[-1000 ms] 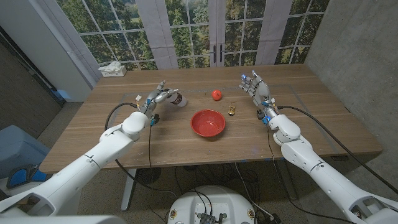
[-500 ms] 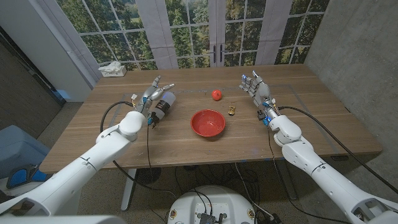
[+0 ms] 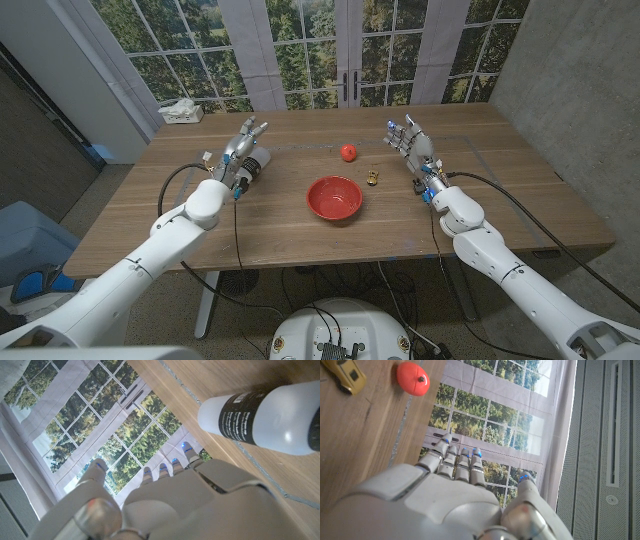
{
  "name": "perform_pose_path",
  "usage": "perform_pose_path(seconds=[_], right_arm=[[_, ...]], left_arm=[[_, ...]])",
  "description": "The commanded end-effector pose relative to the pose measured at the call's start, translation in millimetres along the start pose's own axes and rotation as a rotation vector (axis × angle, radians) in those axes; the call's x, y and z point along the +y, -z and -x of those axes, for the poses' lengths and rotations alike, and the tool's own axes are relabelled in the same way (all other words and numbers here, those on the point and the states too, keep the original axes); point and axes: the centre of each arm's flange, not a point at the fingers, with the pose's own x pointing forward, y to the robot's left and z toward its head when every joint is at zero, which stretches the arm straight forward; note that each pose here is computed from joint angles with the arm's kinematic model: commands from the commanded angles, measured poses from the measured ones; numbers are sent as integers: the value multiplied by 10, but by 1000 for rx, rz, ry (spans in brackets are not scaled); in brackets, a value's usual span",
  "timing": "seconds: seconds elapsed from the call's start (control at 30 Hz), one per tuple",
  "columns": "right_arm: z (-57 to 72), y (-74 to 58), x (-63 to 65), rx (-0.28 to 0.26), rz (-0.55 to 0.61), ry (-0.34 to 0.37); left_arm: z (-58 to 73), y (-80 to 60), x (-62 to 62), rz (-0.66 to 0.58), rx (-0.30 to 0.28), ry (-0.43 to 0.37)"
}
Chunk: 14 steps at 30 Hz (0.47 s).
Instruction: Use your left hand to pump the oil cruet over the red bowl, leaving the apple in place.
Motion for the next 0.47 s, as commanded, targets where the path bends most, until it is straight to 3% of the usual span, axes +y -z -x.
perform_pose_path(seconds=[0.03, 0.47], right_arm=[[114, -6, 88, 0, 11, 11], [252, -48, 242, -25, 20, 44]], left_arm=[[-21, -91, 78, 125, -149, 90], [-78, -165, 163, 153, -254, 125]])
